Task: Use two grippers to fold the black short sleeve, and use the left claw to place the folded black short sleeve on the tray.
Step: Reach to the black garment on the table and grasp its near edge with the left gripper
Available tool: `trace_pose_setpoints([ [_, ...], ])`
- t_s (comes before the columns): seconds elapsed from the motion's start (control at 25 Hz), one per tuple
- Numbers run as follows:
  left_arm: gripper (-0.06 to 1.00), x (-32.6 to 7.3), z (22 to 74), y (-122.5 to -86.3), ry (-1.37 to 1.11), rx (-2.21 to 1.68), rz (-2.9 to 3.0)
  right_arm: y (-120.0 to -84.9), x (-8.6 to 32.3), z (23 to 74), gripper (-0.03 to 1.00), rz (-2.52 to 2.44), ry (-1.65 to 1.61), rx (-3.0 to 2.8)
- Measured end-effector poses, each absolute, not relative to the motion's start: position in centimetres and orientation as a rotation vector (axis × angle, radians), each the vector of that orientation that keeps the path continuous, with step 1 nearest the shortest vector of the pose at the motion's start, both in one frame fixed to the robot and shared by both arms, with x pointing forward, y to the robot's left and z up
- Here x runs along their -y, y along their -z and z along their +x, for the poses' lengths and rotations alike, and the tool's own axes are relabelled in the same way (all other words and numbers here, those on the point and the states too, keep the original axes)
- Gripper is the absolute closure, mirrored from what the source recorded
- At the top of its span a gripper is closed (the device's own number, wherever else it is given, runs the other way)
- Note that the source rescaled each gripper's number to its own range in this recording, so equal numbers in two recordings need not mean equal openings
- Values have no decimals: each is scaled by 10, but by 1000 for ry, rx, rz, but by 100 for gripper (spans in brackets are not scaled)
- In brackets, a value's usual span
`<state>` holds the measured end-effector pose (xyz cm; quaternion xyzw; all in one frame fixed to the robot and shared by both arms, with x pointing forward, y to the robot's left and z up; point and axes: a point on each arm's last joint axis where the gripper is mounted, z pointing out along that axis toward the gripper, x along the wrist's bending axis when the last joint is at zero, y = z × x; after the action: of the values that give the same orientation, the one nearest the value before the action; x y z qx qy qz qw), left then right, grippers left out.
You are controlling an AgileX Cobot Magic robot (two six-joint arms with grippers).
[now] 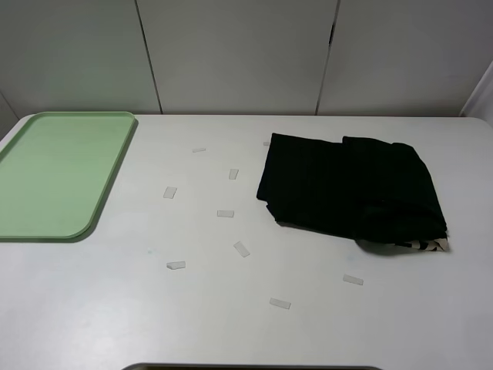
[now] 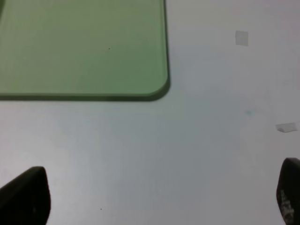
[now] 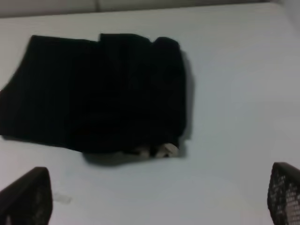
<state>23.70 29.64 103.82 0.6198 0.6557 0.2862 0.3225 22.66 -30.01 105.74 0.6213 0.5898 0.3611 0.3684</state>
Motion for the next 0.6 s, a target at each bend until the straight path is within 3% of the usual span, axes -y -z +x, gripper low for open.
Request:
trace_pose_setpoints([
  [0.6, -1, -296, 237, -1038, -751, -1721, 1627, -1052, 300, 235, -3, 1579, -928, -1465],
])
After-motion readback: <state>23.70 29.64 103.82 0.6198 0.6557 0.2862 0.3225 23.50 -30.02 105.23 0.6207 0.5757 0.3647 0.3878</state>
